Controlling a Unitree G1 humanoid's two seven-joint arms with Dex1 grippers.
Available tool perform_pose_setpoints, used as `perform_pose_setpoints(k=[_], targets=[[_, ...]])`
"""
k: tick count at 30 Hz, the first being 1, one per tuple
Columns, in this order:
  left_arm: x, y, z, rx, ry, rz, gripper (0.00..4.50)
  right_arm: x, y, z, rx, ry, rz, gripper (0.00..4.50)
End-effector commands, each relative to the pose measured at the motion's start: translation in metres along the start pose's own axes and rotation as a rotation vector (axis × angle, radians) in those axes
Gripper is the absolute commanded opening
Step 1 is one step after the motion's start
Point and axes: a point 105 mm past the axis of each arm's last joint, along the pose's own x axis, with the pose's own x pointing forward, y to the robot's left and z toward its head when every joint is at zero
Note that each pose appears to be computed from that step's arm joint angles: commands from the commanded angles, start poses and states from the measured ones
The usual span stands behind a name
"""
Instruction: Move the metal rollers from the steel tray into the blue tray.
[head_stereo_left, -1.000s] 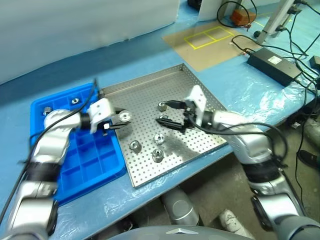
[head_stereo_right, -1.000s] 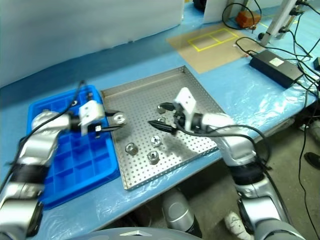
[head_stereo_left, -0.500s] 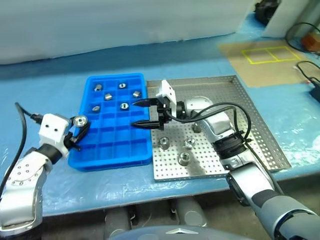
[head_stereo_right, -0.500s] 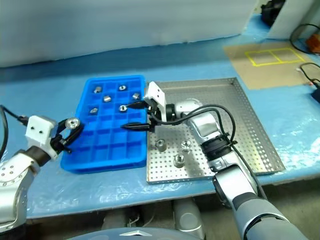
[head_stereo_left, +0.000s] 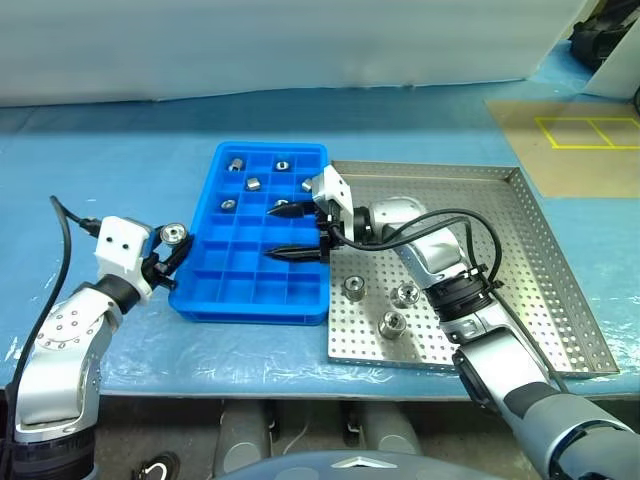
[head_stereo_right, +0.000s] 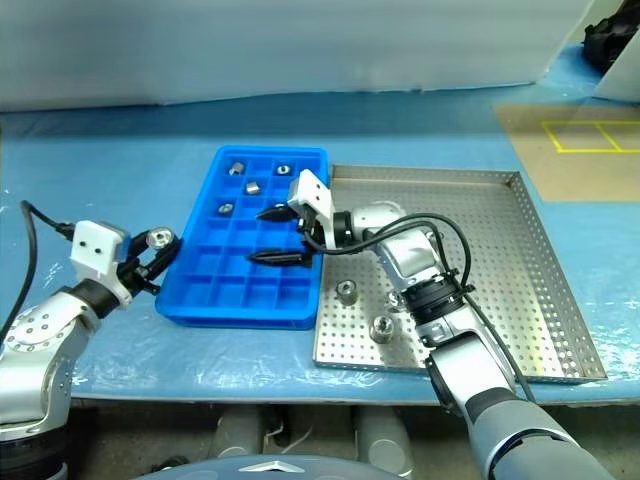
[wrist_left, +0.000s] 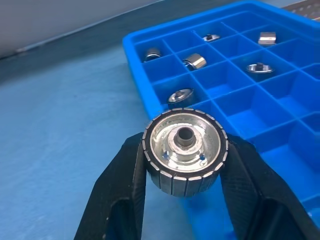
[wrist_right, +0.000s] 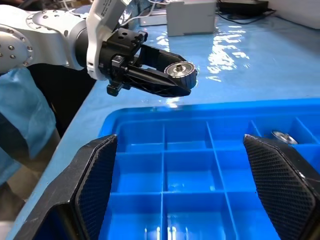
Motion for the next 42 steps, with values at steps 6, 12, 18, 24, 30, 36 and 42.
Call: perform_pose_setpoints(k=[6,12,18,24,30,36,42], targets=[[0.004,-0.008,-0.002,0.008,0.018,-0.090,1.72,-0.006,0.001,0.014,-0.045,-0.040,-0.039,4.14],[0.000,-0.015,-0.010,-0.032,0.048,-0.136,2.47,-0.008,0.000,0.013,-0.043,-0.037,-0.060,4.14],[0.006,-0.003,-0.005,-0.004,0.045,-0.093,4.05,-0.009,-0.002,0.013,-0.041,-0.037,-0.069,4.14],[0.019,-0.026,0.032,0.060,-0.050,-0.262,4.05,-0.018,-0.006,0.015,-0.036,-0.040,-0.104,4.14],[0.032,-0.071,0.066,0.197,-0.092,-0.663,4.05,-0.058,-0.009,0.005,-0.035,0.037,-0.181,4.14],[0.055,-0.095,0.066,0.286,-0.027,-0.967,4.05,-0.106,0.001,-0.015,-0.042,0.173,-0.294,4.14],[0.065,-0.116,0.052,0.435,0.083,-1.254,4.05,-0.123,0.014,-0.016,-0.034,0.191,-0.420,4.14]])
